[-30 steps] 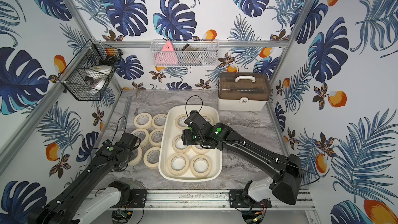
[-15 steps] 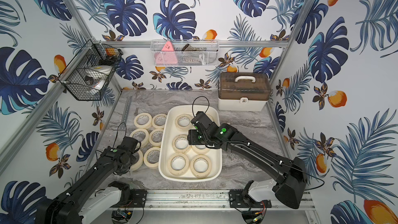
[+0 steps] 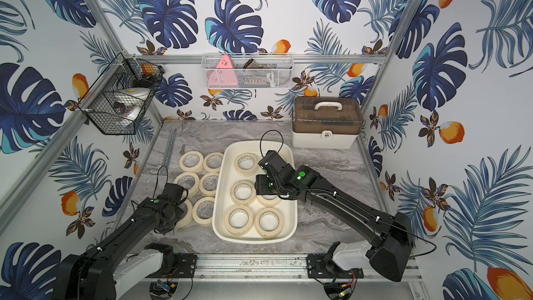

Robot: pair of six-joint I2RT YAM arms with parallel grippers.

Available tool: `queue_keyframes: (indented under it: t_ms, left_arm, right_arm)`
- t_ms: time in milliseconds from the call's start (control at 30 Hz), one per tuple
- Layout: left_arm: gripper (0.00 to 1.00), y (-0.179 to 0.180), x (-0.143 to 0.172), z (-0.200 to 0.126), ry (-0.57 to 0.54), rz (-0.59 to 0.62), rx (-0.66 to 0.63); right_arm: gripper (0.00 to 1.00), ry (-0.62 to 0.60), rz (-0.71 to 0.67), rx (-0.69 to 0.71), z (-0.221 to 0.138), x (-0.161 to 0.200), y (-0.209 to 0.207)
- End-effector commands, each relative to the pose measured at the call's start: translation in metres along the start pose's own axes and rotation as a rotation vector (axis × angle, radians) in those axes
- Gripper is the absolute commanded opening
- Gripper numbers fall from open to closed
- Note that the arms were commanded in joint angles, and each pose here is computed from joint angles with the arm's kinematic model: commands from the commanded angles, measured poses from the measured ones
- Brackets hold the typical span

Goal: Take out the art tape in the storage box
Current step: Place the art tape at the center of the board.

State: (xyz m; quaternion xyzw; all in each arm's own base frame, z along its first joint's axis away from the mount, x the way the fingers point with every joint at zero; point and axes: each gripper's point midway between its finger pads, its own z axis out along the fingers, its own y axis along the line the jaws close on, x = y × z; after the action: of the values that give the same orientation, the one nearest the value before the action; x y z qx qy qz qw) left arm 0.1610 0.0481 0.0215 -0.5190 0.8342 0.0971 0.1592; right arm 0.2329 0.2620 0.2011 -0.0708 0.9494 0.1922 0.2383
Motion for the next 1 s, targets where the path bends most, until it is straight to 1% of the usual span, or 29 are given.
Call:
queue_keyframes:
  t_ms: [0,167,333,433,467,533,633,800,900,967]
  left_arm:
    - [0.20,-0.004,-0.002,0.003,-0.003,0.013,0.013]
    - [0.40,-0.004,-0.008,0.000,-0.030,0.005,0.029]
    - [0.59,-0.008,-0.014,-0.008,-0.050,0.023,0.044]
    - [0.76,-0.010,-0.019,-0.016,-0.063,0.020,0.063]
    - [0.79,-0.009,-0.020,-0.018,-0.066,0.017,0.067]
    - [0.89,-0.008,-0.024,-0.025,-0.081,0.002,0.072]
    - [0.94,-0.011,-0.032,-0.037,-0.105,-0.002,0.091]
    - [0.95,-0.023,-0.048,-0.064,-0.137,0.022,0.149]
    - [0.95,-0.042,-0.055,-0.085,-0.141,0.056,0.246]
    - [0.93,-0.064,-0.055,-0.099,-0.116,0.115,0.342]
  right_arm:
    - [0.65,-0.002,-0.010,0.022,-0.004,0.001,-0.006]
    - [0.66,-0.010,-0.007,0.027,-0.007,0.001,-0.010]
    - [0.66,-0.009,-0.013,0.037,-0.010,0.001,-0.012]
    - [0.66,-0.012,-0.014,0.048,-0.011,0.000,-0.015]
    - [0.66,-0.015,-0.014,0.048,-0.012,-0.001,-0.015]
    - [0.67,-0.018,-0.016,0.054,-0.014,-0.001,-0.017]
    - [0.67,-0.023,-0.016,0.062,-0.016,-0.002,-0.019]
    - [0.68,-0.031,-0.017,0.072,-0.019,-0.004,-0.023]
    - [0.69,-0.037,-0.020,0.077,-0.020,-0.005,-0.025]
    - [0.69,-0.042,-0.018,0.081,-0.020,-0.007,-0.027]
